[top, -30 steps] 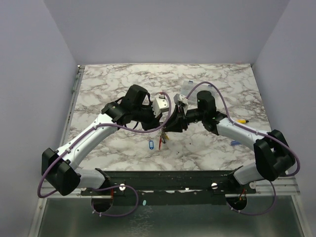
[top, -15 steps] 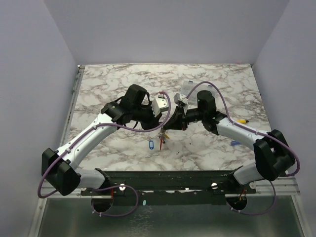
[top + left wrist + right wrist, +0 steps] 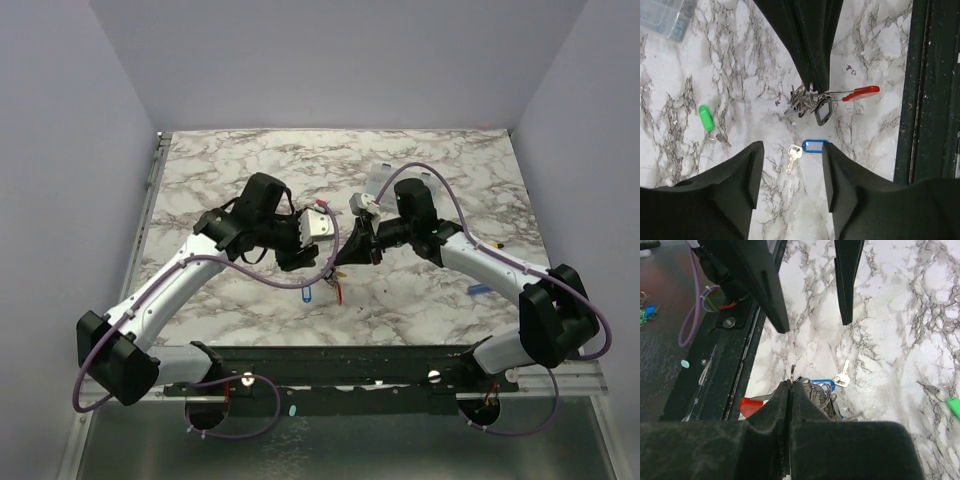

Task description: Remove the keys from the keyring

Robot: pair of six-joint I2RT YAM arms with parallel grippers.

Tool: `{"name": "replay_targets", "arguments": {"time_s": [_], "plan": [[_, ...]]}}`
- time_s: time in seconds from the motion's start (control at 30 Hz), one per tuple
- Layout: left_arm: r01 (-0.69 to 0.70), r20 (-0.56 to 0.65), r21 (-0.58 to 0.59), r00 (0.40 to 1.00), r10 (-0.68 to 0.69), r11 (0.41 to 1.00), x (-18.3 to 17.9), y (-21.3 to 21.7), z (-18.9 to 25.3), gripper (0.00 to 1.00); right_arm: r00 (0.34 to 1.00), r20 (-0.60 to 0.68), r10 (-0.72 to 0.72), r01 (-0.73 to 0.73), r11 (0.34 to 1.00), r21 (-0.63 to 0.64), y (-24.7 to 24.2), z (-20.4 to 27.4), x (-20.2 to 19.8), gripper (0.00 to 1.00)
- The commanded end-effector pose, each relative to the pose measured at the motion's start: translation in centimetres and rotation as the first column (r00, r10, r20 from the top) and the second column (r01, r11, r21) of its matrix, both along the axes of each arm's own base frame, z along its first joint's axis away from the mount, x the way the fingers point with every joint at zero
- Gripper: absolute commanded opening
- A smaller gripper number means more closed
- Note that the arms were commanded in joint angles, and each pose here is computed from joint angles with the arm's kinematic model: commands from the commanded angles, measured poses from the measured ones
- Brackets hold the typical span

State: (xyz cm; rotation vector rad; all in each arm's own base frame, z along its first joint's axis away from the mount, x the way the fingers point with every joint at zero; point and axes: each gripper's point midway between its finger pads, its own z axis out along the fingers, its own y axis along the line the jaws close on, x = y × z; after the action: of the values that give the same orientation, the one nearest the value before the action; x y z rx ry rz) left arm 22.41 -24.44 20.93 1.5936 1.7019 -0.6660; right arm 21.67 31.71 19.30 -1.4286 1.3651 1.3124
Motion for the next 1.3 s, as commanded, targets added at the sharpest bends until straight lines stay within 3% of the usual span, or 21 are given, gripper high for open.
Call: {"name": "replay_targets", "arguments": {"time_s": [0.0, 0.17, 0.57, 0.67, 0.8, 1.0, 1.1, 1.27], "plan": [[0.159, 0.090, -0.068, 0.984, -0.153, 0.985, -1.3, -0.8, 0.4, 0.73, 0.996, 0.050, 0.072, -0.074, 0.996, 0.039, 0.1, 1.9, -1.2, 0.01], [0.200, 0.059, -0.119, 0.979, -0.194, 0.973, -2.0, -2.0, -1.1, 0.80, 0.995, 0.049, 0.083, -0.086, 0.995, 0.056, 0.1, 2.5, -1.5, 0.01], [0.170, -0.022, -0.199, 0.984, -0.178, 0.965, -3.2, -5.0, -4.0, 0.74, 0.997, 0.022, 0.069, -0.070, 0.996, 0.062, 0.3, 2.5, -1.3, 0.01], [0.139, -0.027, -0.217, 0.989, -0.149, 0.966, -2.8, -5.4, -4.0, 0.62, 0.998, 0.016, 0.068, -0.069, 0.996, 0.064, 0.3, 2.4, -1.3, 0.01], [0.111, -0.022, -0.221, 0.993, -0.118, 0.969, -2.5, -5.2, -3.5, 0.36, 0.998, 0.017, 0.060, -0.061, 0.996, 0.065, 0.3, 2.3, -1.2, 0.00], [0.085, 0.002, -0.223, 0.996, -0.087, 0.971, -2.7, -4.3, -2.8, 0.06, 0.999, 0.020, 0.046, -0.047, 0.997, 0.057, 0.1, 2.1, -0.9, 0.01], [0.082, 0.021, -0.191, 0.997, -0.080, 0.978, -3.0, -3.3, -3.1, 0.01, 0.999, 0.033, 0.035, -0.036, 0.998, 0.051, -0.3, 2.0, -0.6, 0.01], [0.059, 0.051, -0.156, 0.997, -0.051, 0.986, -3.0, -2.1, -3.5, 0.01, 0.996, 0.091, 0.025, -0.026, 1.000, 0.010, -0.9, 1.7, -0.3, 0.01]]}}
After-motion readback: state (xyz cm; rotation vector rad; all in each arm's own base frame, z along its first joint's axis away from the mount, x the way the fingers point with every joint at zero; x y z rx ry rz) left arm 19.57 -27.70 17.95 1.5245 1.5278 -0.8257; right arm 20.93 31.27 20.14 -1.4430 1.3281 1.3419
